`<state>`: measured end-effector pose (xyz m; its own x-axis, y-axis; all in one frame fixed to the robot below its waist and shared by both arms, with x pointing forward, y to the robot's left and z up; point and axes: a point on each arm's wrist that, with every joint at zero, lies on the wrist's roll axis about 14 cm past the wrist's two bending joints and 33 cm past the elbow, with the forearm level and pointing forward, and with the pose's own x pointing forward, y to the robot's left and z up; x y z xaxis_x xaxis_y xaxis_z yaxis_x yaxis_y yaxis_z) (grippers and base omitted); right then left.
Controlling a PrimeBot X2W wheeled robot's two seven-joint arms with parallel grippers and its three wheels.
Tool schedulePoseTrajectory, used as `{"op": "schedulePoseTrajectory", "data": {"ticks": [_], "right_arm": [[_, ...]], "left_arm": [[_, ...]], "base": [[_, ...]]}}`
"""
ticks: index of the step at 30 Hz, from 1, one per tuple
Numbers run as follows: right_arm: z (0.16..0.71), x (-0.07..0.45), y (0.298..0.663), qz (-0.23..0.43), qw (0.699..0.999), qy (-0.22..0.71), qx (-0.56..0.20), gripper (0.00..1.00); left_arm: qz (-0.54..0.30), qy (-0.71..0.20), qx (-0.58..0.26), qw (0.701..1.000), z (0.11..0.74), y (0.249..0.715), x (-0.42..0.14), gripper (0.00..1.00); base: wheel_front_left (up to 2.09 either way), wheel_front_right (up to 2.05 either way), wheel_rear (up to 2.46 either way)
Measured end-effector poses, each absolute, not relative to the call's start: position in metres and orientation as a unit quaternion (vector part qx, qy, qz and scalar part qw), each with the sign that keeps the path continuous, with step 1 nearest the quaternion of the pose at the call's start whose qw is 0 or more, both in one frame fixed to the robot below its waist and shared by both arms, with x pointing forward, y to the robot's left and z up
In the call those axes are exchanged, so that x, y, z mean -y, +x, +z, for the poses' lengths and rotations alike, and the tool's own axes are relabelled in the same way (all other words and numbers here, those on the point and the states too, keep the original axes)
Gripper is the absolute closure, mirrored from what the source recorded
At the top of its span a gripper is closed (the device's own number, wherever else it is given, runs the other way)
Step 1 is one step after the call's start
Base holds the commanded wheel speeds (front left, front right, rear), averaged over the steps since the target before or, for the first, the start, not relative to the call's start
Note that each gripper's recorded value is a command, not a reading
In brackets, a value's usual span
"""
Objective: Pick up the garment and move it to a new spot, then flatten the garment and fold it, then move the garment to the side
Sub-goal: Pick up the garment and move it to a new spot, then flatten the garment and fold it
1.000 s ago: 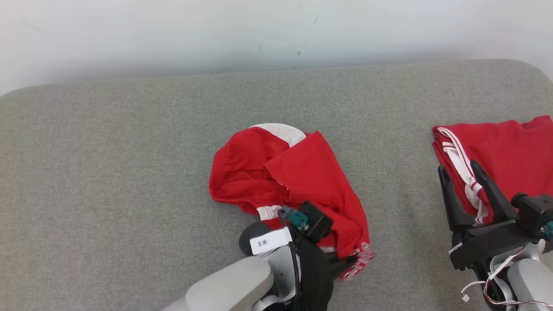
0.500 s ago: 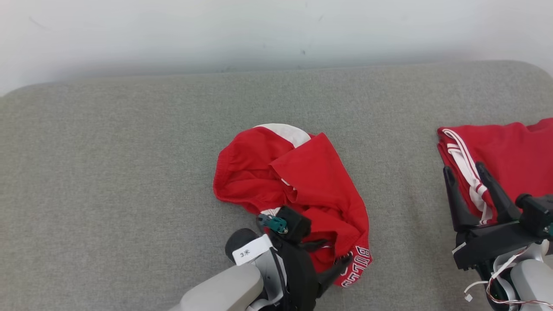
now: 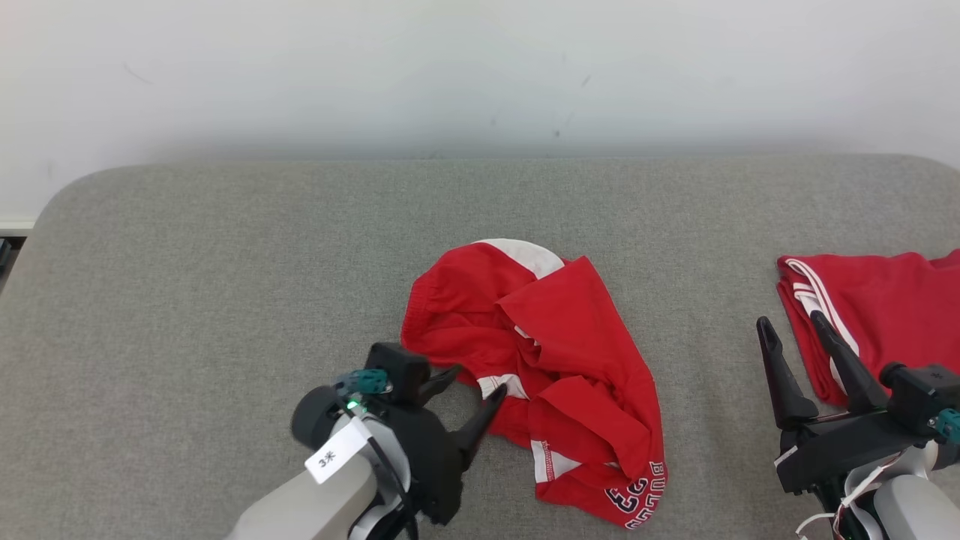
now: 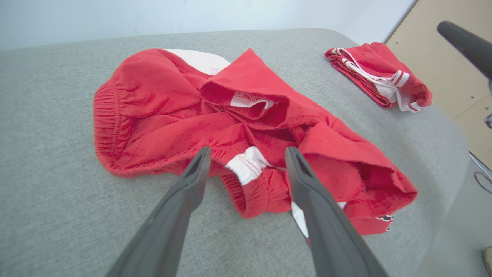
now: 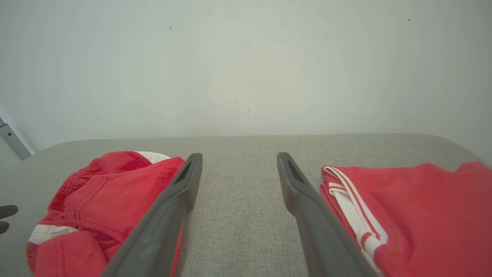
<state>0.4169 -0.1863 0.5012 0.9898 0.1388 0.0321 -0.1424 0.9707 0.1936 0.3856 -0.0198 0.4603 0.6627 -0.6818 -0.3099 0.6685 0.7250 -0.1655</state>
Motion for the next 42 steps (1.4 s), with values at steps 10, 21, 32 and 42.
{"op": "schedulePoseTrajectory", "data": {"ticks": [10, 21, 32, 42], "right_arm": [[0.507, 0.184, 0.415, 0.077, 0.992, 0.099, 0.018, 0.00], [0.504, 0.185, 0.410, 0.075, 0.992, 0.100, 0.014, 0.00], [0.501, 0.198, 0.406, 0.057, 0.993, 0.100, 0.011, 0.00], [0.499, 0.184, 0.409, 0.080, 0.991, 0.106, 0.008, 0.00]], "left_arm": [[-0.341, -0.018, -0.177, 0.923, 0.450, 0.382, 0.004, 0.00], [-0.339, -0.027, -0.187, 0.922, 0.442, 0.385, 0.008, 0.00], [-0.358, -0.039, -0.216, 0.908, 0.431, 0.382, 0.029, 0.35], [-0.338, -0.032, -0.218, 0.915, 0.426, 0.391, 0.016, 1.00]], "base": [[0.00, 0.00, 0.00], [0.00, 0.00, 0.00], [0.00, 0.00, 0.00], [0.00, 0.00, 0.00]]}}
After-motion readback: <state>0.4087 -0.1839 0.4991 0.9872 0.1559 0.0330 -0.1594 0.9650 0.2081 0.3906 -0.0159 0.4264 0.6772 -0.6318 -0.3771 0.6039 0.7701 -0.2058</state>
